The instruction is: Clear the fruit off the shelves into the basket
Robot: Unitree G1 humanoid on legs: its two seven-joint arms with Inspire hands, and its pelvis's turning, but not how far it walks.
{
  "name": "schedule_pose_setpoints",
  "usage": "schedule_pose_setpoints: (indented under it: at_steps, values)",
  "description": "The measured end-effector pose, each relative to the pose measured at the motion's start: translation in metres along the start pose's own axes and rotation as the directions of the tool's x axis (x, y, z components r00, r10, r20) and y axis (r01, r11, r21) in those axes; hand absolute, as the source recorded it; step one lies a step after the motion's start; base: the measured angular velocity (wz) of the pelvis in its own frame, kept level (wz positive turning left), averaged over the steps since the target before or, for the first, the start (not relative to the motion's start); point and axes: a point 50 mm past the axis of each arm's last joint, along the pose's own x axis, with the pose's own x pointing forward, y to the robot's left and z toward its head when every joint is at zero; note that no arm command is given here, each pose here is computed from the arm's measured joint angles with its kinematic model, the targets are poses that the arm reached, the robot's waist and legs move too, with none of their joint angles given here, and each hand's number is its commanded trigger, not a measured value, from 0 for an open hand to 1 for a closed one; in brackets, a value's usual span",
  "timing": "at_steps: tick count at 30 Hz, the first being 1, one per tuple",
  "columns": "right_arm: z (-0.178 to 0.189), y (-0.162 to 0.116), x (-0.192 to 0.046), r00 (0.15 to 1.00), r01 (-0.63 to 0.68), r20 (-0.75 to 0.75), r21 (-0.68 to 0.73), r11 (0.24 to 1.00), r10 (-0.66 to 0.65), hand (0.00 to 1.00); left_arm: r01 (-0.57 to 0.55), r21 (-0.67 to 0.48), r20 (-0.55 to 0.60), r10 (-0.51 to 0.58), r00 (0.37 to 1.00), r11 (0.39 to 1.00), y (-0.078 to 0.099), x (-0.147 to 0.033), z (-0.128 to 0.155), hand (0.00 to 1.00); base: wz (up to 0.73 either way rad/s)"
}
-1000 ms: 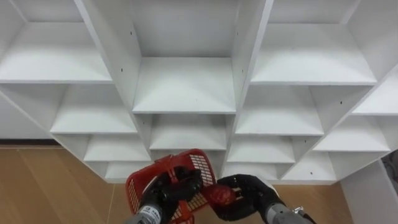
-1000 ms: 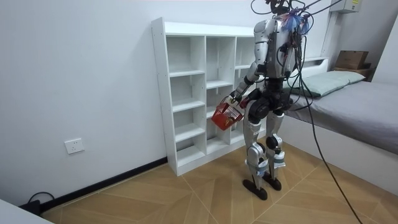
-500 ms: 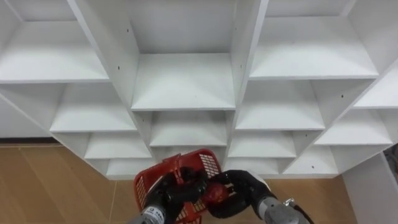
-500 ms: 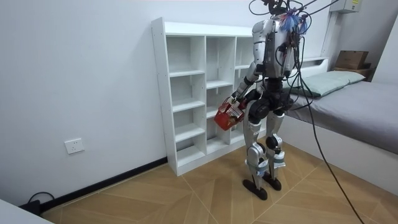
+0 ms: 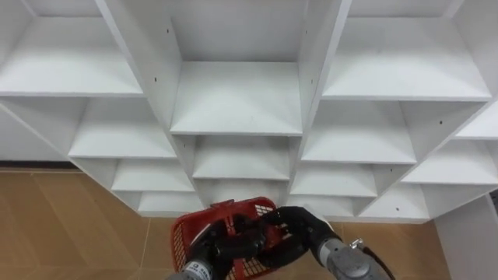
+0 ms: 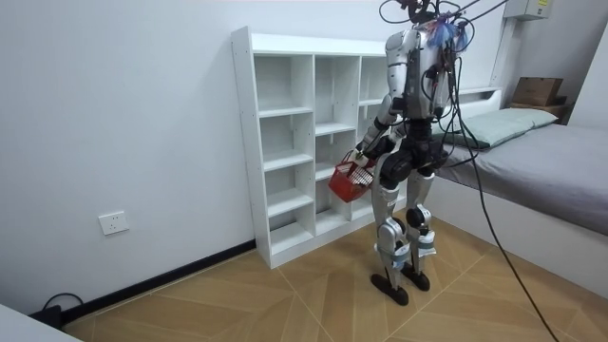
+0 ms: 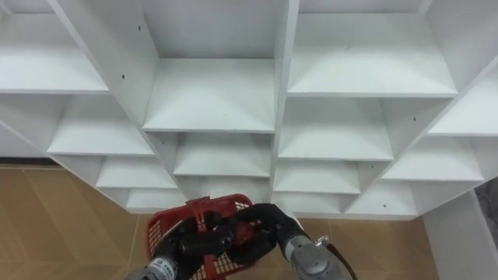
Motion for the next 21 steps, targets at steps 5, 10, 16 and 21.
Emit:
schedule_pose_setpoints:
  at_steps: [5, 10, 16, 21]
  values:
    - [0.0057, -0.0018, 0.0020, 1.000, 0.012, 0.014, 0.001, 1.000, -0.012, 0.00, 0.009, 0.005, -0.018, -0.009, 1.000, 1.000, -0.0028, 0.0013, -0.0029, 1.00, 0.05]
    - [0.0054, -0.0023, 0.0022, 1.000, 0.024, 0.012, 0.002, 1.000, -0.024, 0.00, 0.010, 0.007, -0.024, -0.010, 1.000, 1.000, -0.0030, 0.0017, -0.0030, 1.00, 0.02]
    - [0.0056, -0.0030, 0.0022, 0.999, 0.043, 0.013, 0.022, 0.999, -0.044, 0.00, 0.013, 0.011, -0.019, -0.013, 1.000, 1.000, -0.0036, 0.0028, -0.0009, 1.00, 0.00]
    - [0.0048, -0.0038, 0.0020, 0.999, 0.050, 0.010, 0.037, 0.998, -0.051, 0.00, 0.009, 0.010, -0.019, -0.009, 1.000, 1.000, -0.0028, 0.0033, -0.0004, 1.00, 0.00]
